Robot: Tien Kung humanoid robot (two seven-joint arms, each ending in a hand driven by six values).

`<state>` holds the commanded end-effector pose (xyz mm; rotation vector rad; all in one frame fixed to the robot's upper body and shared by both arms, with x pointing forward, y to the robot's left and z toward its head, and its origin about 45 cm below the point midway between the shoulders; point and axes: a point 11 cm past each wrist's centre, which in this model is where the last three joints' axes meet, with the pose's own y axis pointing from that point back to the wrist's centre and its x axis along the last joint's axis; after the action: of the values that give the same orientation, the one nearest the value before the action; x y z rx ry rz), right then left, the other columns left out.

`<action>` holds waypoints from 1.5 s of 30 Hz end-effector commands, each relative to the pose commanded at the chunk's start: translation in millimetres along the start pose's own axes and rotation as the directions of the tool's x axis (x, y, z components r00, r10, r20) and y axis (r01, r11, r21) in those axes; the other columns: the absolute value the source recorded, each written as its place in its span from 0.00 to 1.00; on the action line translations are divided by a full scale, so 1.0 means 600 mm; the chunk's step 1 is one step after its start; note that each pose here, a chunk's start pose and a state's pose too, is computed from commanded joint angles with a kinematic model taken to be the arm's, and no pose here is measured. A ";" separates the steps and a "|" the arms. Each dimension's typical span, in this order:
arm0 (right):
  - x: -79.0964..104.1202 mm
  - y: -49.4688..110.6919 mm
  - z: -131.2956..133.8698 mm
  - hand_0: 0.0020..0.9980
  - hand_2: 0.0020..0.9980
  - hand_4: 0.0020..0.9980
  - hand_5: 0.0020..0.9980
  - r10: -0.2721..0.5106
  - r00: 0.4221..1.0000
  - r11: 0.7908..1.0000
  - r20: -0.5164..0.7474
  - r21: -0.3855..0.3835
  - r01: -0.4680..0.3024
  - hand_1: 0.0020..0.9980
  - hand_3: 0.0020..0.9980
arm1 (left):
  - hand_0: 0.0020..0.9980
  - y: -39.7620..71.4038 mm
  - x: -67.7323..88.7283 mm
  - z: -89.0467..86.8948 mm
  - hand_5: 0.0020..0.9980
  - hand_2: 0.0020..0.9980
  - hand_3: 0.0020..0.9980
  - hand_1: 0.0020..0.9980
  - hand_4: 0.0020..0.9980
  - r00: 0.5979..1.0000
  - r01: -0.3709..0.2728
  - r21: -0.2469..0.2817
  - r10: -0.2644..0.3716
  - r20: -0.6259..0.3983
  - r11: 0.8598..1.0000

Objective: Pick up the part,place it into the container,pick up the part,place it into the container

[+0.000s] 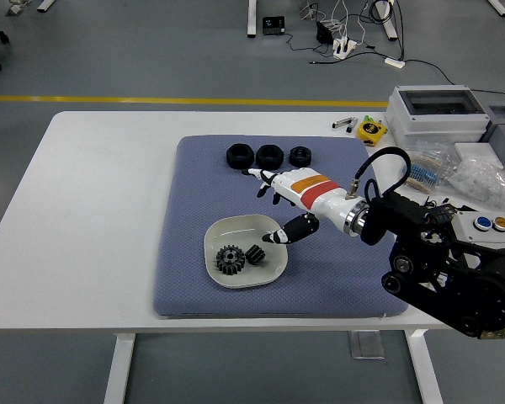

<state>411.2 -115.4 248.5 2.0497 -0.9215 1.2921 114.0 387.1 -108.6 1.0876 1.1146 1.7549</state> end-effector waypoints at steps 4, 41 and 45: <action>0.024 0.011 0.039 0.37 0.70 0.90 0.18 0.115 0.980 0.992 0.163 -0.071 -0.105 0.53 0.96 | 0.71 0.000 0.000 0.000 0.68 0.63 0.56 0.61 0.61 1.000 0.000 -0.001 0.000 -0.001 1.000; -0.067 0.119 0.175 0.86 0.84 1.00 0.71 0.361 -0.181 0.927 0.915 -0.373 -0.035 0.81 0.86 | 0.71 -0.001 0.001 -0.019 0.68 0.63 0.56 0.62 0.61 1.000 -0.003 0.017 0.003 0.018 1.000; -0.069 0.121 0.176 0.86 0.84 1.00 0.73 0.363 -0.189 0.926 0.912 -0.376 -0.033 0.82 0.86 | 0.71 -0.001 0.002 -0.021 0.68 0.63 0.56 0.62 0.61 1.000 -0.003 0.019 0.003 0.021 1.000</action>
<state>399.7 -227.8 175.2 2.5042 -1.9619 -0.8885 102.2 384.9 -112.0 1.1173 1.1193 1.7349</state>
